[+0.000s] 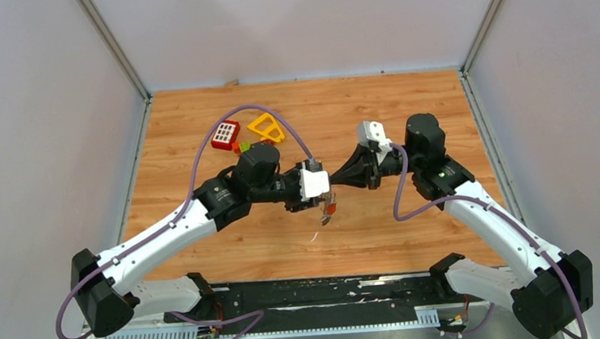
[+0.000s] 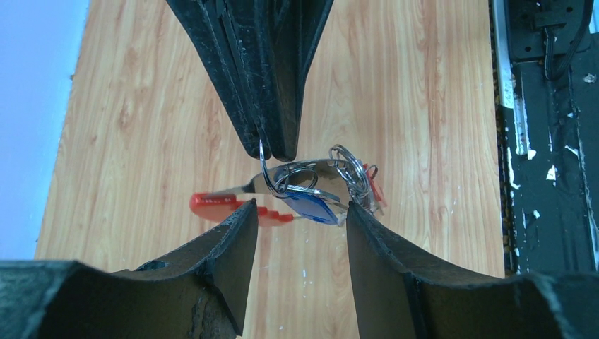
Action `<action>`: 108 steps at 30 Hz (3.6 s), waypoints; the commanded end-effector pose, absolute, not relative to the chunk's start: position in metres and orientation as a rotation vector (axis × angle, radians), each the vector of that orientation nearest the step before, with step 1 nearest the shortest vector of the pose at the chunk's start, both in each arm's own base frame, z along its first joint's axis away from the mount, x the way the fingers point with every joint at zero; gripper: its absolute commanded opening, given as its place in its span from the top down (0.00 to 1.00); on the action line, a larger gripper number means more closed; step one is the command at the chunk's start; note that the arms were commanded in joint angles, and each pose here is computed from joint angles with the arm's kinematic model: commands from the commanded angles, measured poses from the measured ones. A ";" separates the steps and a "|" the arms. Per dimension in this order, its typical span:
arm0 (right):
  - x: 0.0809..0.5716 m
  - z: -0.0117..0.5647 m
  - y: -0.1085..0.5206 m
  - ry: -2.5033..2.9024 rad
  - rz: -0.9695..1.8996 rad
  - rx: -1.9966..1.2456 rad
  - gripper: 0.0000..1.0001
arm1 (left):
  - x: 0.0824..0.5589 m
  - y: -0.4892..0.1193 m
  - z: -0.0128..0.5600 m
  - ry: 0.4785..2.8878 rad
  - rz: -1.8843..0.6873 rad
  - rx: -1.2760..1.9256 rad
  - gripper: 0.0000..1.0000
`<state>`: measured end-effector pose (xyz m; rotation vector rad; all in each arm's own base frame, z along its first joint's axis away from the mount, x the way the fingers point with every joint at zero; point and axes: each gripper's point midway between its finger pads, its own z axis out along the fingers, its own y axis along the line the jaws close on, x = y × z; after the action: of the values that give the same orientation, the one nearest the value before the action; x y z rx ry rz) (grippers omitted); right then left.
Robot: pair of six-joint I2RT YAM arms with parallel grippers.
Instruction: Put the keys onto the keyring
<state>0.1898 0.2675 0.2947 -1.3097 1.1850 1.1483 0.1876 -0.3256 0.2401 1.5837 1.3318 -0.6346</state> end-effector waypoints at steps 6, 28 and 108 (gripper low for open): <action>0.186 0.320 0.266 1.099 1.128 -1.322 1.00 | 0.191 -0.339 0.247 1.302 -0.673 1.535 0.46; 0.192 0.316 0.263 1.117 1.102 -1.309 1.00 | 0.187 -0.345 0.246 1.341 -0.737 1.524 0.82; 0.264 0.298 0.134 1.639 0.389 -0.813 0.47 | 0.303 -0.407 0.270 1.745 -0.618 1.490 1.00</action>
<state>0.2569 0.1580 0.2832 -0.9114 1.6101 0.5160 0.2747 -0.3917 0.2408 1.5947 1.8116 -0.6463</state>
